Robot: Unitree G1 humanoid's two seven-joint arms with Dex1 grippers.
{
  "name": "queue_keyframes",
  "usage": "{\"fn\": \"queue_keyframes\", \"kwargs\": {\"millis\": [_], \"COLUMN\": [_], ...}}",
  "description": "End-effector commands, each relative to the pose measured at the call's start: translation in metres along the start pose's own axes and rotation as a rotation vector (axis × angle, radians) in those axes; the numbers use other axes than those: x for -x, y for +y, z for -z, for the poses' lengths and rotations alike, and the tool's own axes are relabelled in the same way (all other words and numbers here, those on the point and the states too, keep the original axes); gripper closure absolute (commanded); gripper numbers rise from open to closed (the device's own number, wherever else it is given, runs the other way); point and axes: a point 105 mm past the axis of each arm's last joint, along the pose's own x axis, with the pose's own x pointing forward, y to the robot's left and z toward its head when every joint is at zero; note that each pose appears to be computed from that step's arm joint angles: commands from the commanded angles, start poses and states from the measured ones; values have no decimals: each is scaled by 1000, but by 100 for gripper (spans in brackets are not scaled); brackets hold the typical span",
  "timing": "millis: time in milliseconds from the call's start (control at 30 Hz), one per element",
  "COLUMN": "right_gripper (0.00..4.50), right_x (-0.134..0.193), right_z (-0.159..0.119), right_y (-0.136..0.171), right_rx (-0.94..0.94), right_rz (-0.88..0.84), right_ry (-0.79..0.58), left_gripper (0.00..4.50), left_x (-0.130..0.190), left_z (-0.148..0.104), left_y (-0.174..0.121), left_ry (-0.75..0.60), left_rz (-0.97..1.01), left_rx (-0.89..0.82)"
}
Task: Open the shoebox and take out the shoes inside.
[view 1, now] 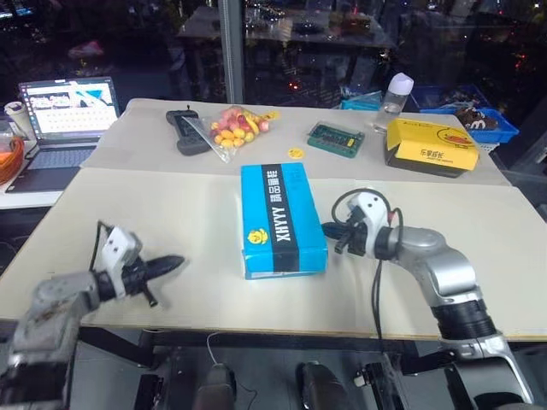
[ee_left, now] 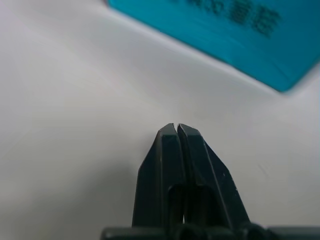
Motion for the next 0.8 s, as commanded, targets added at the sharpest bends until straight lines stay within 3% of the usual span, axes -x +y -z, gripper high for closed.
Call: {"fn": "queue_keyframes", "kwargs": {"millis": [33,200,367,633,733,800], "right_gripper": [450,450,450,450,450,450], "right_x": [-5,-7,-20,-34,-40,-49], "right_z": [-27,-35,-45,-132,-180,-216], "right_y": [5,3,10,65,78,107], "right_rx": [-22,-61,-66,364,437,560], "right_rz": [-58,-68,-96,-243,-255,-322], "right_ry": [-115,-155,-179,-200,-272,-324], "left_gripper": [442,442,442,442,442,442], "left_x": [17,7,-4,-11,-10,-10], "left_z": [-11,-24,-30,-37,-37,-36], "left_y": [-24,-63,-67,-73,-73,-73], "left_ry": [-93,-131,-108,-94,-92,-91], "left_rz": [-52,19,54,97,101,95], "left_rx": [-50,-60,-106,-113,-103,-98]}}
